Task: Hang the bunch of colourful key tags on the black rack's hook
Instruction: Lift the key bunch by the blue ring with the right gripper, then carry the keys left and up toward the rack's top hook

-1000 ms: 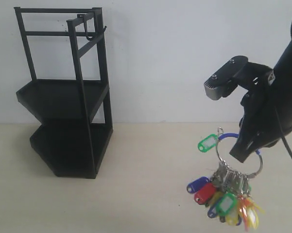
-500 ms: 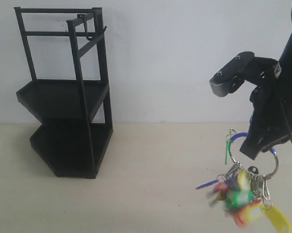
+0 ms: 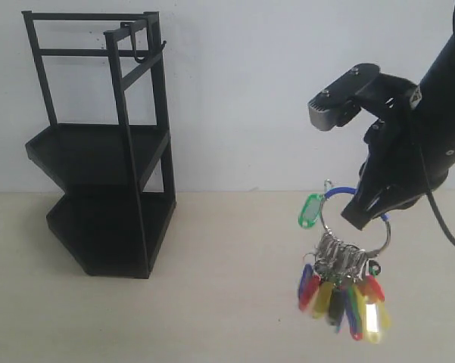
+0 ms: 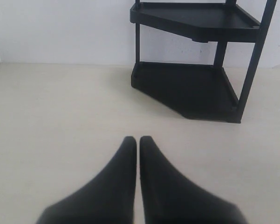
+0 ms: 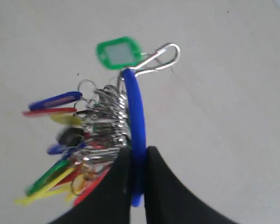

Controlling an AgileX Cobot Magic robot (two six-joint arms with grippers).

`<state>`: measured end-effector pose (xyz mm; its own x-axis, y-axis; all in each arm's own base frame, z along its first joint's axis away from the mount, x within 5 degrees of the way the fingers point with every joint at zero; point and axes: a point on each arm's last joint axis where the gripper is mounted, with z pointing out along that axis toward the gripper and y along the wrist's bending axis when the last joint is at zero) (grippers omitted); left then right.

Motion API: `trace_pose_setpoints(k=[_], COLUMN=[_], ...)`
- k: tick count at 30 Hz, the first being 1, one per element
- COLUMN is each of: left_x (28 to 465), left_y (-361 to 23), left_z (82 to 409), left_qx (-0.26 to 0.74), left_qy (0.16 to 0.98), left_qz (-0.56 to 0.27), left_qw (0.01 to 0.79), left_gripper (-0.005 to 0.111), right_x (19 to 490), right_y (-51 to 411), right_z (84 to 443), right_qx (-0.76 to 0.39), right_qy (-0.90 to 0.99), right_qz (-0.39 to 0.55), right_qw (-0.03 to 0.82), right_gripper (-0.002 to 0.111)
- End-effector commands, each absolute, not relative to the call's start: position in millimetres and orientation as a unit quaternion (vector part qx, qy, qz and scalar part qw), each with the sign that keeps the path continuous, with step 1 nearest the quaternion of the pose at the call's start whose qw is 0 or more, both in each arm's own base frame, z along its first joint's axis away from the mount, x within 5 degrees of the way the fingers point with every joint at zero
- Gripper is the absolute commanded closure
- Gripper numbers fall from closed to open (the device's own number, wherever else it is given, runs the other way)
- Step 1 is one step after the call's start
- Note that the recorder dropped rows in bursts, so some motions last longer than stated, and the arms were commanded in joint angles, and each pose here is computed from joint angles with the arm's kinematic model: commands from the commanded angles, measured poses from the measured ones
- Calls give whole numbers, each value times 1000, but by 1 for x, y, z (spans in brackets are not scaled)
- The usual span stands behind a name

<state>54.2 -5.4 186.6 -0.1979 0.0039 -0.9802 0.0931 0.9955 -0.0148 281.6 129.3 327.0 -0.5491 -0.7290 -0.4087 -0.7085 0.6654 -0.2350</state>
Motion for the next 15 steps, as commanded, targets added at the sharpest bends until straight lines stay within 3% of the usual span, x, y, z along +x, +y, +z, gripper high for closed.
trace_pose_setpoints(k=[1, 3, 11, 15], left_x=[54, 54, 54, 54], left_y=[-5, -5, -5, -5], left_z=[187, 187, 187, 187], left_qx=[30, 30, 30, 30], left_qy=[773, 773, 773, 773], left_qz=[-36, -36, -36, -36], left_qw=[633, 633, 633, 633], left_gripper=[102, 102, 102, 102], right_x=[278, 289, 296, 297], right_y=[138, 135, 159, 182], right_z=[333, 339, 356, 360], right_qx=[-462, -364, -333, -364], right_qy=[847, 877, 833, 788], right_qz=[22, 9, 92, 78], right_qw=[261, 314, 433, 490], right_gripper=[109, 109, 109, 109])
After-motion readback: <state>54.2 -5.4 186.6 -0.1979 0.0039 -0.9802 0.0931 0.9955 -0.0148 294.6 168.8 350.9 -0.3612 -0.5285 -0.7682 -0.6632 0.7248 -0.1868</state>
